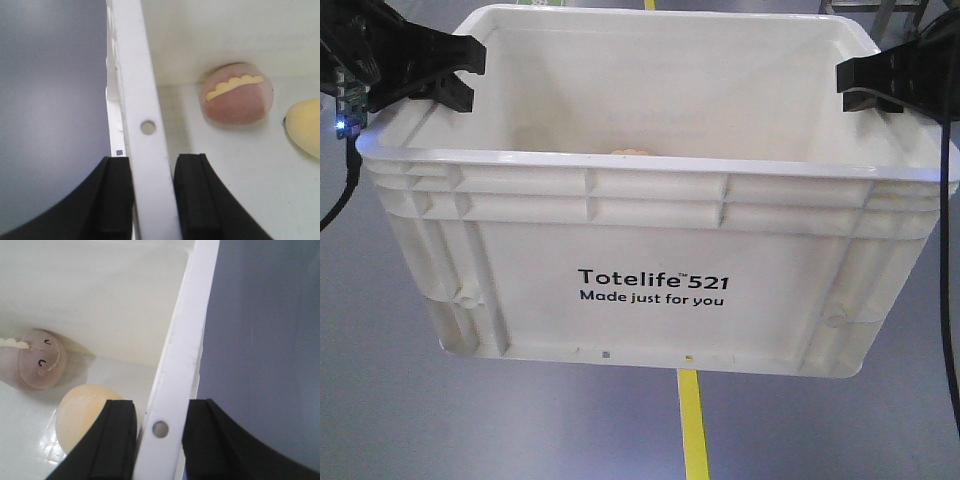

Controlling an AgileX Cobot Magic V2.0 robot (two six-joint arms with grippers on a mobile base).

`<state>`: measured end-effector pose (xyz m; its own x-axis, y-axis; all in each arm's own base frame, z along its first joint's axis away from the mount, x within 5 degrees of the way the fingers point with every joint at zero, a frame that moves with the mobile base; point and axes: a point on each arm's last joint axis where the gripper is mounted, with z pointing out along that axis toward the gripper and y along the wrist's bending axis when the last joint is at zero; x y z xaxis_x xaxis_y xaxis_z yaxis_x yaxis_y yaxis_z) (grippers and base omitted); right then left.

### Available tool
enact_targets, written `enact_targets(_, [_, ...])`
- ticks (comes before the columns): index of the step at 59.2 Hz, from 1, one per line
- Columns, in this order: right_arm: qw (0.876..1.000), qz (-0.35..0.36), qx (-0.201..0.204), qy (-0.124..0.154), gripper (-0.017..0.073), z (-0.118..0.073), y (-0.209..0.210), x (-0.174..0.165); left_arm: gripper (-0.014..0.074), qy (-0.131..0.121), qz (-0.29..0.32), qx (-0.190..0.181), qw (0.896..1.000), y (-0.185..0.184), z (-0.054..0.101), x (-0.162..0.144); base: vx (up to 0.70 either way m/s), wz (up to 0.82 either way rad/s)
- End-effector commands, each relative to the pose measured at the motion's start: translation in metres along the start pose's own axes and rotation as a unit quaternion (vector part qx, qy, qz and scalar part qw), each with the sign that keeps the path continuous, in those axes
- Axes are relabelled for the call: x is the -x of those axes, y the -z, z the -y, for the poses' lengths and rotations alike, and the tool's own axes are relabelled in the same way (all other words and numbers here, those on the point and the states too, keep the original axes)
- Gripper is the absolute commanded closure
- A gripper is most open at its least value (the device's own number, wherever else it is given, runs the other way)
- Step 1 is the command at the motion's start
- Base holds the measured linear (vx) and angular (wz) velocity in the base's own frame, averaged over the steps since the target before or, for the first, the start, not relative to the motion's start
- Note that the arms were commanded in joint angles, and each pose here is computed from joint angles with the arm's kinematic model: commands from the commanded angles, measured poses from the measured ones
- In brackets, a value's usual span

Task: Place moving items into box and shelve
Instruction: 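Keep holding the crate while the base turns toward the shelves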

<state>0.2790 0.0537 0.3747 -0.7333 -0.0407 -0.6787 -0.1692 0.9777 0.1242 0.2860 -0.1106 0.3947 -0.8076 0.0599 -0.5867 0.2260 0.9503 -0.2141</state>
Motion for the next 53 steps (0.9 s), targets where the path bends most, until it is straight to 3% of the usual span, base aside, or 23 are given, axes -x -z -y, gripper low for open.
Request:
enact_targets(1, [0.995, 0.096, 0.015, -0.016, 0.0565, -0.0051, 0.0235, 0.0200, 0.0599, 0.006, 0.110, -0.063, 0.992, 0.0374, 0.0169, 0.0152, 0.43, -0.08])
enact_targets(53, [0.995, 0.096, 0.015, -0.016, 0.0565, -0.0051, 0.0235, 0.0200, 0.0599, 0.006, 0.110, -0.063, 0.992, 0.0374, 0.0169, 0.0152, 0.40, -0.14])
